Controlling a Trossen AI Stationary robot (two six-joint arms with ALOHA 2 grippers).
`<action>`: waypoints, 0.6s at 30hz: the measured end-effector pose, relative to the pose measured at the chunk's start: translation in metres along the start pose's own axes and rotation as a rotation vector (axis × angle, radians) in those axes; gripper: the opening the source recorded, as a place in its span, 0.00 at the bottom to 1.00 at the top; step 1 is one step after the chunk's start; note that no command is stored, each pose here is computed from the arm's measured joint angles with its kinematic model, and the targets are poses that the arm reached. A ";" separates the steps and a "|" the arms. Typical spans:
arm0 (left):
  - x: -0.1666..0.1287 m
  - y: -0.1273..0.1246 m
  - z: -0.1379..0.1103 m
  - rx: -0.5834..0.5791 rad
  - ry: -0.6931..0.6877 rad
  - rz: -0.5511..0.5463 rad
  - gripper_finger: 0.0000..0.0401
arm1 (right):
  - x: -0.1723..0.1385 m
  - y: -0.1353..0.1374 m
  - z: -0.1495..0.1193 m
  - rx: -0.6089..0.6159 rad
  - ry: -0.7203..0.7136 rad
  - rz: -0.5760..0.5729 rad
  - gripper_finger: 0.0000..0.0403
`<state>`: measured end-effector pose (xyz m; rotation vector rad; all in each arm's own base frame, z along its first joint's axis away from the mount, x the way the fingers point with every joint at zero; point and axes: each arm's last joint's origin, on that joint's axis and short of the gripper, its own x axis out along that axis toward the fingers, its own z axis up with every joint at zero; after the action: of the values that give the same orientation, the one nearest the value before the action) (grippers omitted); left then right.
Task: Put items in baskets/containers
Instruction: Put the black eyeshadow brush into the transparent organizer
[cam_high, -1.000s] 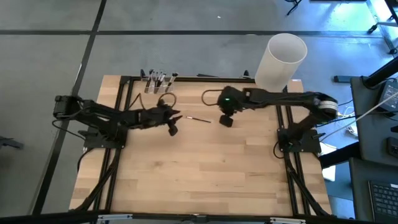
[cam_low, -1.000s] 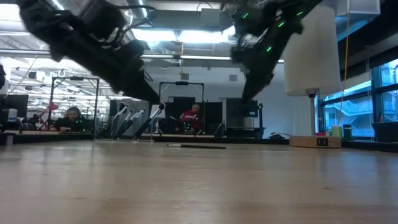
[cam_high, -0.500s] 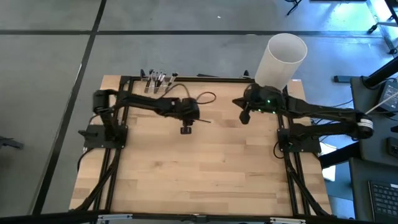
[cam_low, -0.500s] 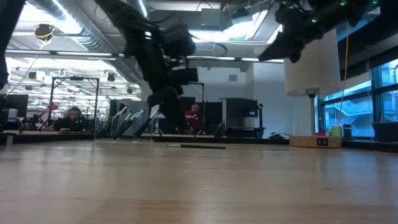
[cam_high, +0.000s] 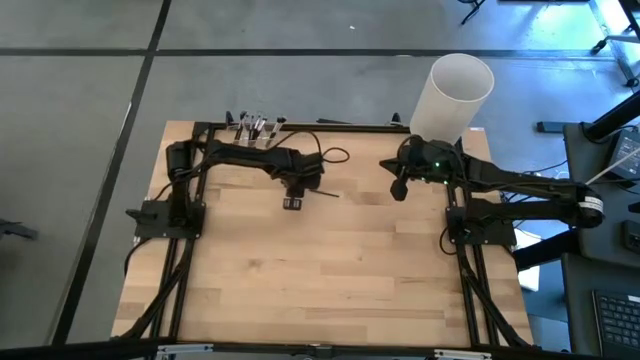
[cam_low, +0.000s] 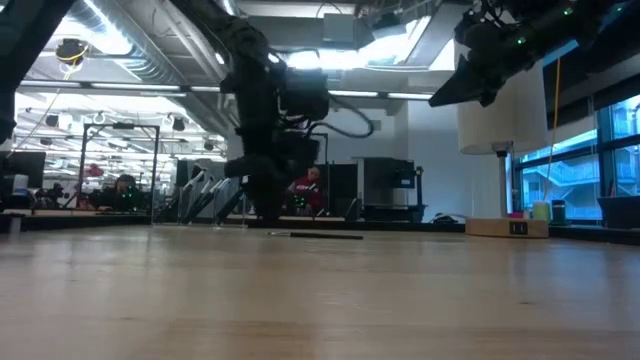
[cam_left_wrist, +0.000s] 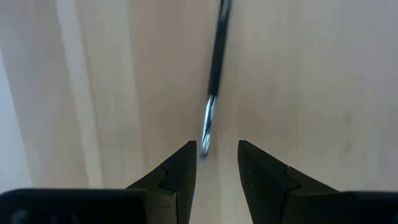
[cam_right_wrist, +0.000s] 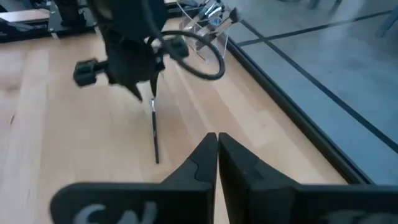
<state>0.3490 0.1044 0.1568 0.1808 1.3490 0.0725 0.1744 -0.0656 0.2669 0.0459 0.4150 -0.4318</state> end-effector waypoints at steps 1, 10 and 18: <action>0.000 0.003 -0.004 -0.008 0.026 -0.003 0.28 | 0.000 0.000 -0.001 0.001 0.005 0.000 0.04; 0.002 0.019 -0.012 -0.043 0.044 -0.012 0.28 | 0.000 0.001 -0.002 0.038 0.023 0.039 0.04; 0.009 0.013 -0.016 0.033 0.006 -0.074 0.28 | 0.000 0.001 -0.003 0.045 0.033 0.044 0.04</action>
<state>0.3362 0.1202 0.1467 0.1587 1.3618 -0.0119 0.1738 -0.0639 0.2643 0.1058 0.4360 -0.3978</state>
